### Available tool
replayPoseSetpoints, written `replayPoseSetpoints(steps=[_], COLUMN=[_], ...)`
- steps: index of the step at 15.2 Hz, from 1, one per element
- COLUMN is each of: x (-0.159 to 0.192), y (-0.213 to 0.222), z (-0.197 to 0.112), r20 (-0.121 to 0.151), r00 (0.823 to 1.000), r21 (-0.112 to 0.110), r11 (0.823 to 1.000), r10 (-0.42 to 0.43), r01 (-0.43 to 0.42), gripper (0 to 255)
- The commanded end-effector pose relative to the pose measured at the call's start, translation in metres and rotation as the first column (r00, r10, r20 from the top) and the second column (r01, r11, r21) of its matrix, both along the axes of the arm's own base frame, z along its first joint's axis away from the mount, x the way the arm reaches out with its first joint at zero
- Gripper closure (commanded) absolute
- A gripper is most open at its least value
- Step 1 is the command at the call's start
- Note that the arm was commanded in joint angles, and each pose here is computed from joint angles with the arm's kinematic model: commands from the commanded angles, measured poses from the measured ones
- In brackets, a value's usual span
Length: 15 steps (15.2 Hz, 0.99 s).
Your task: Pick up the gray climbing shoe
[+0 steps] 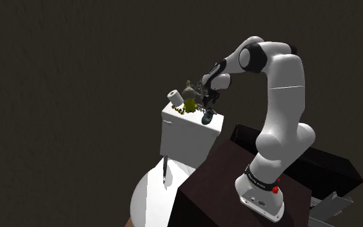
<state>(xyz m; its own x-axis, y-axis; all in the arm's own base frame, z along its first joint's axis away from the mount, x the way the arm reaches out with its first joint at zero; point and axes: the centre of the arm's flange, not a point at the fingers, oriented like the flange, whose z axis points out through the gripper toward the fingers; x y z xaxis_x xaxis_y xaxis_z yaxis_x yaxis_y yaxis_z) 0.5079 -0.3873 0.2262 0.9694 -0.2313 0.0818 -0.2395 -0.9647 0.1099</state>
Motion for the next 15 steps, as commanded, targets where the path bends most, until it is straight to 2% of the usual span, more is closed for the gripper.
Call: replayPoseSetpoints(steps=[1,9,15], x=[0.008,0.037,0.037], y=[-0.020,-0.098,-0.098], z=[-0.013,-0.064,-0.095], r20=[0.007,0.035,0.035], r00=[1.000,0.998,0.998], r21=[-0.005,-0.026,-0.026], r11=[1.000,0.998,0.998], r10=[-0.011,-0.054,-0.054], r01=[0.011,0.055,0.055], gripper=[0,0,0])
